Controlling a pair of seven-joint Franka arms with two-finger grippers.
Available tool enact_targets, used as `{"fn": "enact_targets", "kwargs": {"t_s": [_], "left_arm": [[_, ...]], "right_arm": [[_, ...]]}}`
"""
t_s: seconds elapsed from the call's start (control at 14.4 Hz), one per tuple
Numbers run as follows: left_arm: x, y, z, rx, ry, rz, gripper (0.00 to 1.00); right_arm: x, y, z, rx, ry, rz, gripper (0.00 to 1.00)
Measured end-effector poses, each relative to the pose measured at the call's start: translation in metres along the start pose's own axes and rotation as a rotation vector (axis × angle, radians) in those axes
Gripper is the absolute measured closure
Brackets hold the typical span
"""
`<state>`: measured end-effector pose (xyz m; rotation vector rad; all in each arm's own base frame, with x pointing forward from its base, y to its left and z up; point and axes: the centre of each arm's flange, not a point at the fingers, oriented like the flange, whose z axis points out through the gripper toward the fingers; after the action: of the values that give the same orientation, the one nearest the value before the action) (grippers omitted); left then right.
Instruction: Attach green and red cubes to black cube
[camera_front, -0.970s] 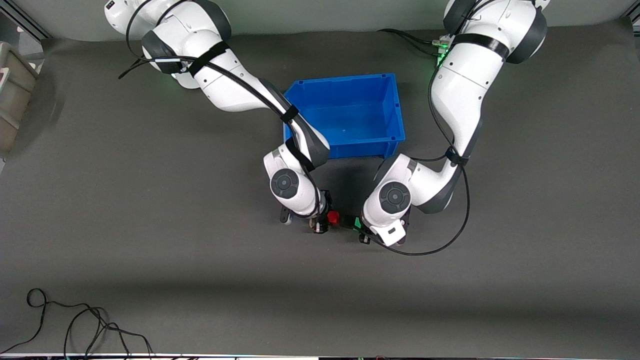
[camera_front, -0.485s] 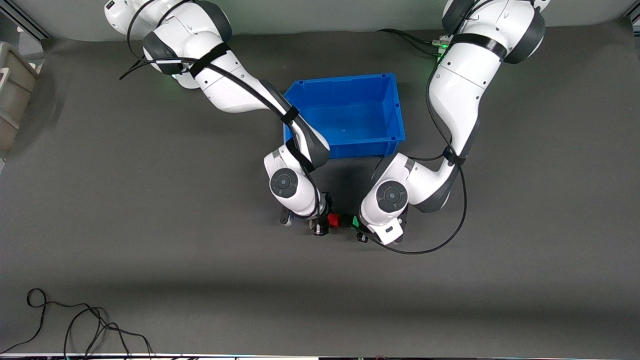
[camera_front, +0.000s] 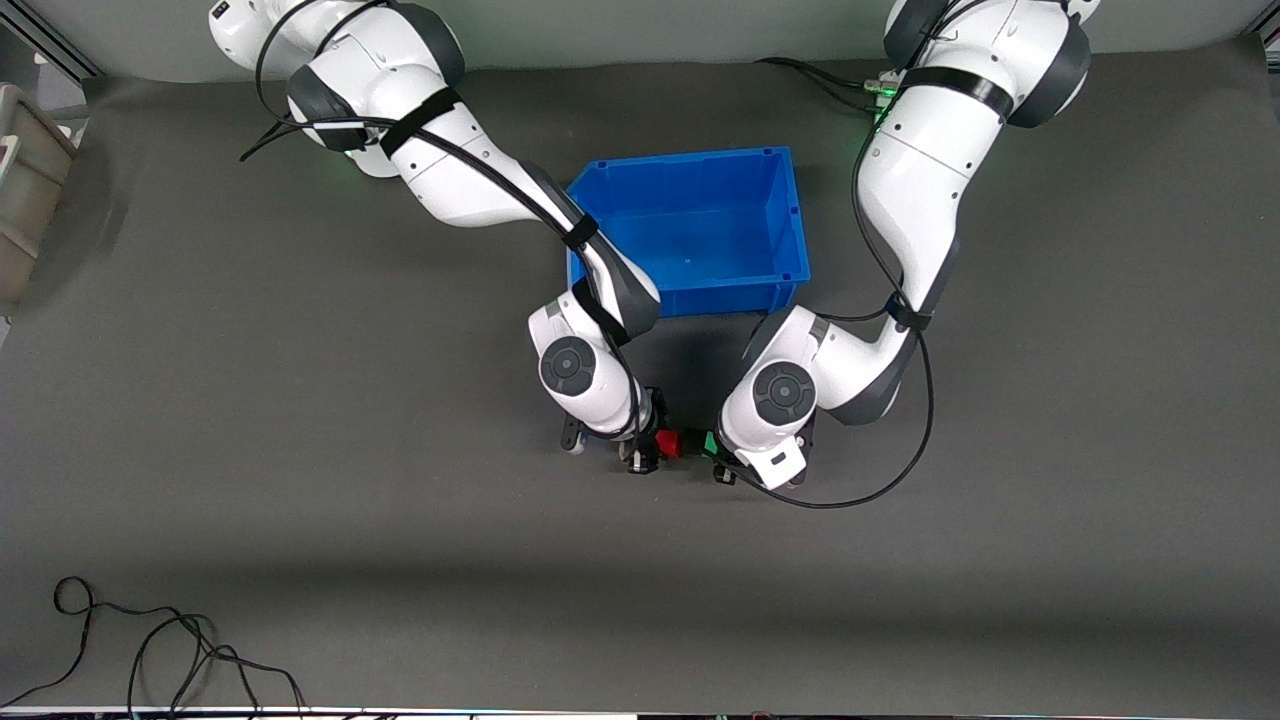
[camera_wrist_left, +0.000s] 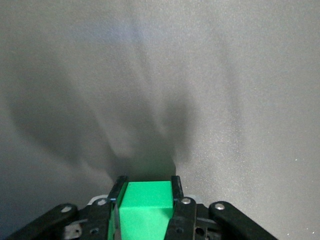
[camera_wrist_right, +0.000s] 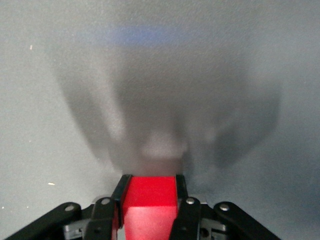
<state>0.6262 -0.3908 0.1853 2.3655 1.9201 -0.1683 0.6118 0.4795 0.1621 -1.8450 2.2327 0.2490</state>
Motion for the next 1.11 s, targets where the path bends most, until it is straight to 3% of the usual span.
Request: {"fn": "enact_targets", "kwargs": {"t_s": [0.42, 0.62, 0.69, 0.83, 0.9, 1.11], "left_arm": [[0.003, 0.002, -0.001, -0.005, 0.001, -0.012, 0.57], [0.003, 0.006, -0.007, -0.018, -0.001, -0.015, 0.26], [0.003, 0.008, -0.009, -0.023, -0.002, -0.016, 0.18], [0.004, 0.013, -0.017, -0.040, -0.003, -0.017, 0.14], [0.008, 0.018, -0.025, -0.054, -0.003, -0.022, 0.04], [0.050, 0.032, -0.065, -0.031, 0.019, 0.023, 0.00]], "right_arm": [[-0.003, -0.003, 0.000, 0.012, -0.010, 0.000, 0.60], [-0.004, -0.004, -0.002, 0.019, -0.017, -0.001, 0.60], [-0.005, -0.005, -0.003, 0.022, -0.020, -0.002, 0.56], [-0.009, -0.006, -0.008, 0.029, -0.027, -0.005, 0.37], [-0.011, -0.007, -0.010, 0.033, -0.032, -0.006, 0.28], [-0.017, -0.011, -0.020, 0.048, -0.047, -0.011, 0.00]]}}
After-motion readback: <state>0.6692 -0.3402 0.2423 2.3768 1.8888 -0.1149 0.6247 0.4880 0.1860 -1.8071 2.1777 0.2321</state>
